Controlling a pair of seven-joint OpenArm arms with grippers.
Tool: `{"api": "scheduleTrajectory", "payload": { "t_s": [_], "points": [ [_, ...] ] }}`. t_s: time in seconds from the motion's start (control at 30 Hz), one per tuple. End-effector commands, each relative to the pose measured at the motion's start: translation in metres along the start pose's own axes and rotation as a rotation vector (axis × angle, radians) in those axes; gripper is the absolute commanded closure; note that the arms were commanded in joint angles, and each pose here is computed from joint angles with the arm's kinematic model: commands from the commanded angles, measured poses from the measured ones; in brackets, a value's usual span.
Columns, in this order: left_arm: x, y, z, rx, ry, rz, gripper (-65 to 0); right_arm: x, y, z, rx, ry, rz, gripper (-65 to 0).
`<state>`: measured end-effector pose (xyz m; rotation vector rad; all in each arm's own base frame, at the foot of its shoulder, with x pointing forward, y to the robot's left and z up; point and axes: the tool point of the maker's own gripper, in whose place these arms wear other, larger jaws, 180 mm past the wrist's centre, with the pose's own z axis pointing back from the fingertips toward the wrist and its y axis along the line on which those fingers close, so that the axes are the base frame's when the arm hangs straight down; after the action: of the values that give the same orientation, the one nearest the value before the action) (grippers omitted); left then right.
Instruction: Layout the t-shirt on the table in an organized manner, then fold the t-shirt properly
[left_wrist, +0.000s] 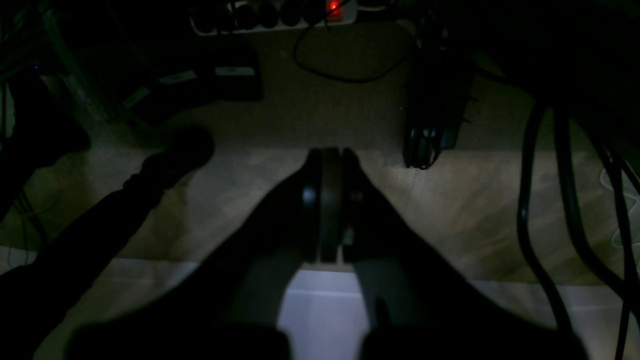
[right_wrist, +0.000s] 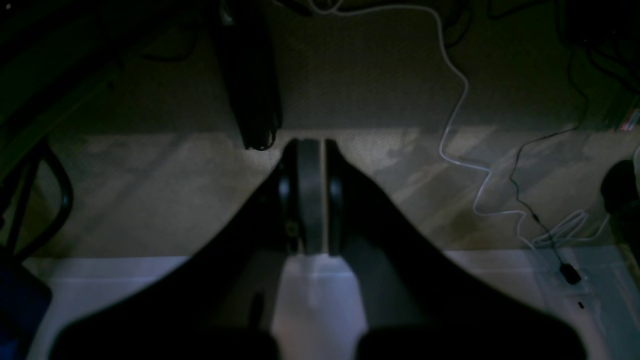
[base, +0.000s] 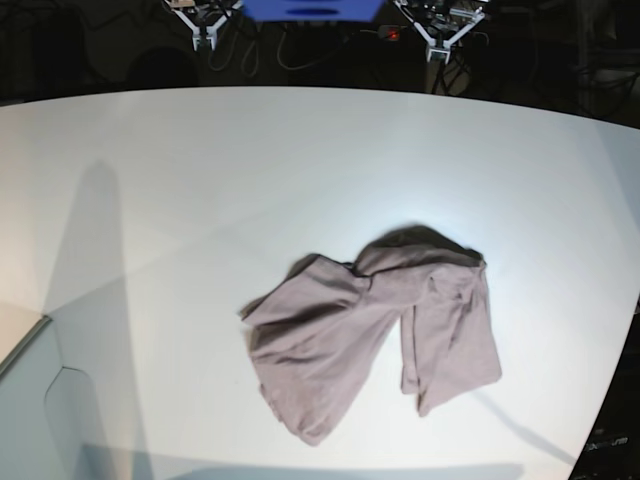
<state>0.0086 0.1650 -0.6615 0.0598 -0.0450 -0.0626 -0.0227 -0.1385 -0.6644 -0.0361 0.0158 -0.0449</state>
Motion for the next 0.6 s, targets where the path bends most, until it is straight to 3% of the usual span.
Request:
{"api": "scheduleTrajectory", "payload": {
  "t_s": [0.0, 0.57],
  "points": [
    [-0.002, 0.001, 0.0, 0.004, 0.003, -0.002, 0.0, -0.004, 0.002, 0.0, 0.019, 0.009, 0.002, 0.0],
    [-0.008, 0.003, 0.0, 0.005, 0.011, -0.002, 0.0, -0.016, 0.003, 0.002, 0.019, -0.002, 0.003, 0.0]
  ]
}}
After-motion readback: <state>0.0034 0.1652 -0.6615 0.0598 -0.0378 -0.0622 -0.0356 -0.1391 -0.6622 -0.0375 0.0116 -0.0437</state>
